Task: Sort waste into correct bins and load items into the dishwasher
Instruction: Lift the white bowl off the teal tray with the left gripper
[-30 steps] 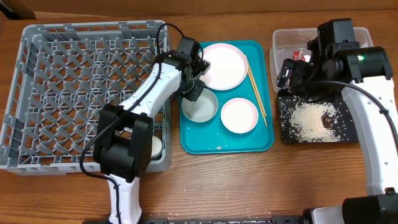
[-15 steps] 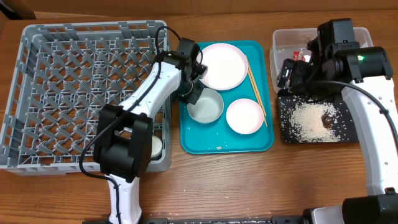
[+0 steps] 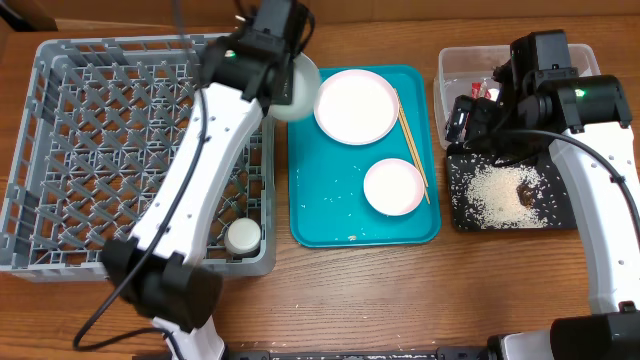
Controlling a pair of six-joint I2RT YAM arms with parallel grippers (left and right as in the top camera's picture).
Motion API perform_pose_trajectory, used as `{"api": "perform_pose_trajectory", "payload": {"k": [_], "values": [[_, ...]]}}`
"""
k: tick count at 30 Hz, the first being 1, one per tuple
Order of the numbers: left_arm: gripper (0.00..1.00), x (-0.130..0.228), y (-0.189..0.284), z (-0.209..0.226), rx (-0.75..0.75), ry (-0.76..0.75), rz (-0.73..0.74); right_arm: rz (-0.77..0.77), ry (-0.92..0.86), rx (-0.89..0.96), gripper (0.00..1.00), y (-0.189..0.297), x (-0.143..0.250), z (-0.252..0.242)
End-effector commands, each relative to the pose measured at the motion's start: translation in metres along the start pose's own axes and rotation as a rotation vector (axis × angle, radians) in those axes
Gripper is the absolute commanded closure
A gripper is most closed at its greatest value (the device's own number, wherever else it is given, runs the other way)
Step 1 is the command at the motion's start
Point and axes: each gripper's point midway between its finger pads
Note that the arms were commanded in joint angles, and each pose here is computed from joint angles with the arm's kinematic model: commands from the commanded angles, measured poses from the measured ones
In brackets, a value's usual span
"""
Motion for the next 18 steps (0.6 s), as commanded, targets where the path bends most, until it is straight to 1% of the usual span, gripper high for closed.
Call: {"api": "perform_pose_trajectory", "payload": {"k": [1, 7, 18], "values": [[0.96, -0.034, 0.016, 0.059, -0.311, 0.227, -0.234, -0.015, 0.005, -0.011, 0.0, 0.002, -0.003, 0.002], [0.96, -0.042, 0.004, 0.074, -0.474, 0.267, -0.338, -0.015, 0.005, -0.01, 0.0, 0.002, -0.003, 0.002], [0.96, -0.038, -0.056, 0.067, -0.784, 0.103, -0.455, -0.015, 0.005, -0.01, 0.0, 0.002, -0.003, 0.002]]}}
Point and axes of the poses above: each gripper's point midway between its finger pads, its own y axis back along the fingers, its own z axis along the line the jaws close on, x = y × z, and after that the axes turned 13 degrees about y, right-handed
